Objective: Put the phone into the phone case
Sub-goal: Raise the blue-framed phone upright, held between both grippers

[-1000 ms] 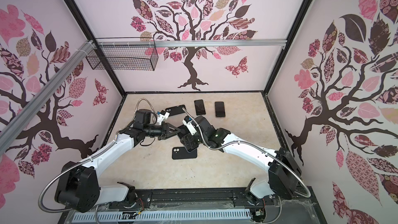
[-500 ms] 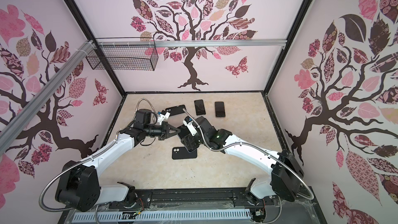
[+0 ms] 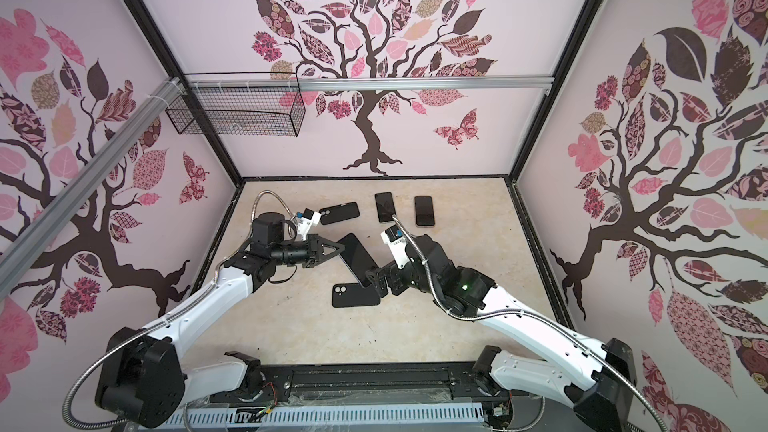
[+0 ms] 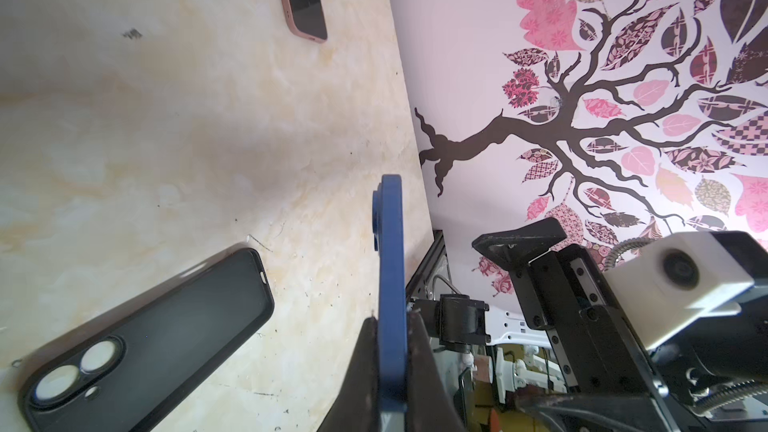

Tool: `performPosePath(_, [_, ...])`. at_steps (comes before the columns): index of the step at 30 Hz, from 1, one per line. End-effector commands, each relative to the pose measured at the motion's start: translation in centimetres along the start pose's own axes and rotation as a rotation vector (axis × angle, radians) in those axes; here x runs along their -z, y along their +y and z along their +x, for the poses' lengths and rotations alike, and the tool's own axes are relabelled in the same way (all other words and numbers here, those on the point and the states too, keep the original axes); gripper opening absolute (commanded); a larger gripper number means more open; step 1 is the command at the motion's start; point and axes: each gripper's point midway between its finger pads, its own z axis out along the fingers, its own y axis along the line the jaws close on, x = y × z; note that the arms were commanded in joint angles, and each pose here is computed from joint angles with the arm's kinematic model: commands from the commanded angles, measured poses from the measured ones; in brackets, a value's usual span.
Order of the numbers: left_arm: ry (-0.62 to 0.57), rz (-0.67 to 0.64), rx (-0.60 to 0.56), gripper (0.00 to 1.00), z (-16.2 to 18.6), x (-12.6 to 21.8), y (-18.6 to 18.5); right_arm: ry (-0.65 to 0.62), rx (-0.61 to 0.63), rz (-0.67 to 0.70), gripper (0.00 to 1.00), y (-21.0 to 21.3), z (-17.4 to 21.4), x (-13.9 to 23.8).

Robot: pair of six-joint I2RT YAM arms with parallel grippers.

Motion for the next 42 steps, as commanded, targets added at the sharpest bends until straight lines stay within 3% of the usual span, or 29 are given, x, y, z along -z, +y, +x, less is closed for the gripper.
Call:
performPosePath(1, [-0.136, 0.05, -0.091, 0.0, -1.7, 1.0, -1.7, -0.029, -0.148, -0.054, 1.0, -0.3, 0.0, 0.3])
performPosePath(5, [-0.241, 0.068, -0.119, 0.0, -2.5, 2.3, -2.6, -0.056, -0.365, -0.197, 0.9, -0.6, -0.4, -0.2])
performPosePath(16, [-0.399, 0.134, -0.138, 0.0, -2.9, 5.3, -4.8, -0.214, -0.611, -0.42, 0.65, 0.6, -2.7, -1.5])
performPosePath(29, [-0.477, 0.35, -0.064, 0.0, -2.7, 6.4, -6.2, -0.313, -0.608, -0.572, 0.57, 2.0, -4.7, -1.0])
performPosePath(39, [-0.503, 0.371, -0.077, 0.0, -2.7, 7.1, -7.0, -0.308, -0.605, -0.549, 0.54, 1.7, -4.7, -1.4])
performPosePath(42, [-0.498, 0.377, -0.076, 0.0, -2.7, 7.1, -7.0, -0.31, -0.602, -0.565, 0.49, 1.9, -4.8, -1.5])
